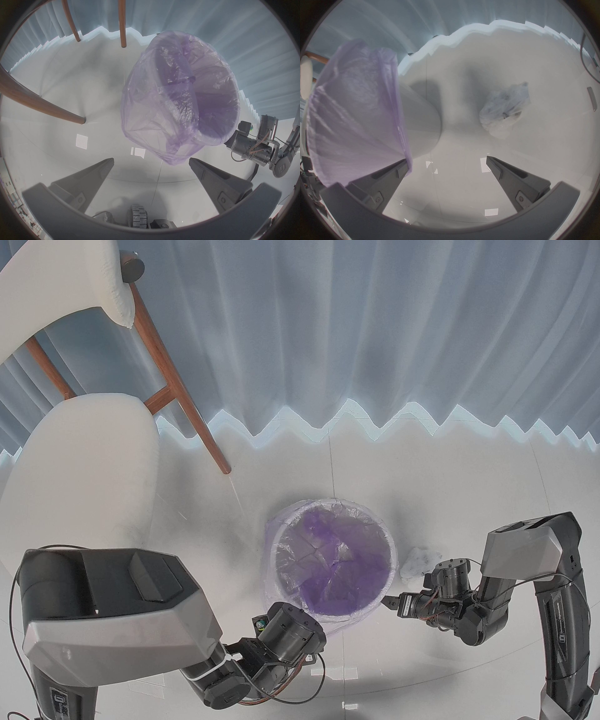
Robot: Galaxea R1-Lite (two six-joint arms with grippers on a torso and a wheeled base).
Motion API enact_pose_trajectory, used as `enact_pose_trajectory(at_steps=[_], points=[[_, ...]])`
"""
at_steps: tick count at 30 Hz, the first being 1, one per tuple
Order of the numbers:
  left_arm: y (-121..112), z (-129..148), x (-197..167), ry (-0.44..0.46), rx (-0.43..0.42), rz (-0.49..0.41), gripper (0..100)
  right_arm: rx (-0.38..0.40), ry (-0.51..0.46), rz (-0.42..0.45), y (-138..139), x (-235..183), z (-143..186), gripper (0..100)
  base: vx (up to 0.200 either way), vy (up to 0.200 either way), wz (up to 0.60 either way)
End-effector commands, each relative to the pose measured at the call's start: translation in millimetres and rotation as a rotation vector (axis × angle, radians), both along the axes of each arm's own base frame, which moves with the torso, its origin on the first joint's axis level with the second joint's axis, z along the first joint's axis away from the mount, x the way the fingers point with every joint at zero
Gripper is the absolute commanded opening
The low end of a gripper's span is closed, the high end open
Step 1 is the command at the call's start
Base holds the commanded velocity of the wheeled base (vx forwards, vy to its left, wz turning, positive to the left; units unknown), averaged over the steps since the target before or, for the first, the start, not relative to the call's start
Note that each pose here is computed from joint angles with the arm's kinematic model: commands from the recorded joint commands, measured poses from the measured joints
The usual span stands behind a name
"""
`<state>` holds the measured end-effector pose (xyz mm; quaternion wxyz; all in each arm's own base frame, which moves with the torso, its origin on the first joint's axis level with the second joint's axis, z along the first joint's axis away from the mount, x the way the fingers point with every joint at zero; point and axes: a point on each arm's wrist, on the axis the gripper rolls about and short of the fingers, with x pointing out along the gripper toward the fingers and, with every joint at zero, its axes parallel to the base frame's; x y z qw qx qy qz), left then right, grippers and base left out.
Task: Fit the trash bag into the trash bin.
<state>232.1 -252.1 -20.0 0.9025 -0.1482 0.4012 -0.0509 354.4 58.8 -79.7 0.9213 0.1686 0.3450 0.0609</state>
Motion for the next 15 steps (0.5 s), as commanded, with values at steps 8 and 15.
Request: enact_pose_trajectory(at_steps=[8, 15], points=[[5.4, 7.0, 1.9, -0.01, -0.009, 0.014, 100, -0.042, 0.069, -0.03, 1.1, 22.8, 8.1, 100, 0.0, 0.0, 0.0], [17.5, 34.0, 12.8, -0.064, -0.059, 0.055, 100, -0.074, 0.141, -0.068, 0.0, 33.1, 12.3, 100, 0.0, 0.0, 0.0]])
